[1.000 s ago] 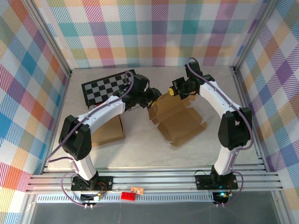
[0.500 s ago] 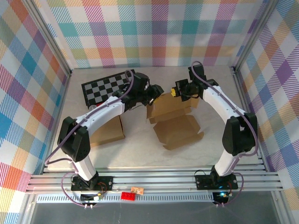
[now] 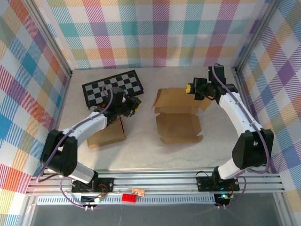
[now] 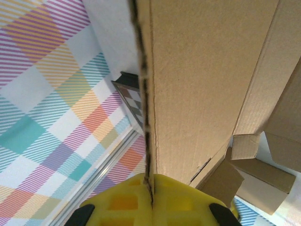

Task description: Fold the paper box

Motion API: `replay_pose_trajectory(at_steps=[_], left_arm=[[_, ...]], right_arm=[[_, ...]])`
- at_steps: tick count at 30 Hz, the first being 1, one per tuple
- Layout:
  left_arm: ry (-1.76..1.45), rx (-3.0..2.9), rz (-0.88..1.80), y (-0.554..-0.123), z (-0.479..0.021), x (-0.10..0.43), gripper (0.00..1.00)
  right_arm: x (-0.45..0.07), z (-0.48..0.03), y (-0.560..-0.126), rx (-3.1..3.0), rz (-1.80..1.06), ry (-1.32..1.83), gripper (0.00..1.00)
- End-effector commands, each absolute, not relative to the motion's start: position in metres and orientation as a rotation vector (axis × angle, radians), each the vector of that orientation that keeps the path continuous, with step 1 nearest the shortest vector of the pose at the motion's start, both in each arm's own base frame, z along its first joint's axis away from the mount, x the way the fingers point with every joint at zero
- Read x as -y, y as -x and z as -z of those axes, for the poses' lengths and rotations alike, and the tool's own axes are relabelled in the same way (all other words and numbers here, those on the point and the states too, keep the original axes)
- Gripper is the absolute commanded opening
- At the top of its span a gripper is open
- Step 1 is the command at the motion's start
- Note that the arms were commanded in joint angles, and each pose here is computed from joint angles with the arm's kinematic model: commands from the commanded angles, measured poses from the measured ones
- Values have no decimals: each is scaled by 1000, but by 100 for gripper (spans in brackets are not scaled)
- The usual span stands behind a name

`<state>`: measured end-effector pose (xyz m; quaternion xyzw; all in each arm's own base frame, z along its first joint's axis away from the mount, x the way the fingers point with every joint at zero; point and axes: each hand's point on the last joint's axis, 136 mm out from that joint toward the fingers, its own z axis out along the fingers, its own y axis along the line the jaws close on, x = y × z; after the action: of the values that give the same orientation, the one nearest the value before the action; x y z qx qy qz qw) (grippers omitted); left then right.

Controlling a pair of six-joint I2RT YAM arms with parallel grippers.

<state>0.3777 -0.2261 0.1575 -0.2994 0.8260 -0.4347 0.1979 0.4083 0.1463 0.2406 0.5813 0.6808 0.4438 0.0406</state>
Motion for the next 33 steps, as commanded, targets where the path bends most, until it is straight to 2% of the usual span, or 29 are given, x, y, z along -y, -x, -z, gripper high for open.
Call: replay_pose_trajectory(at_steps=[1,5,12,18,33], left_arm=[[842,-2215,1400,-388,-155,244,25],[853,-2204,1451,-392,-133,258,24],[844,-2157,1552,-394,-122,290,35],[894,-2117,1630,-391,-108,305,35],[797,-2117,1600,-374,-119,322,42]], right_arm=[[-142,-253,-398,-2037,-1408,-1853,0],[-136,-256,-396,-2016,-1418,-1872,0],[-132,-260,-399,-1983,-1445,-1886,0],[-131,-257,-402,-1973,-1460,-1899,0],[-134,-248,-409,-1977,-1481,-1905,0]])
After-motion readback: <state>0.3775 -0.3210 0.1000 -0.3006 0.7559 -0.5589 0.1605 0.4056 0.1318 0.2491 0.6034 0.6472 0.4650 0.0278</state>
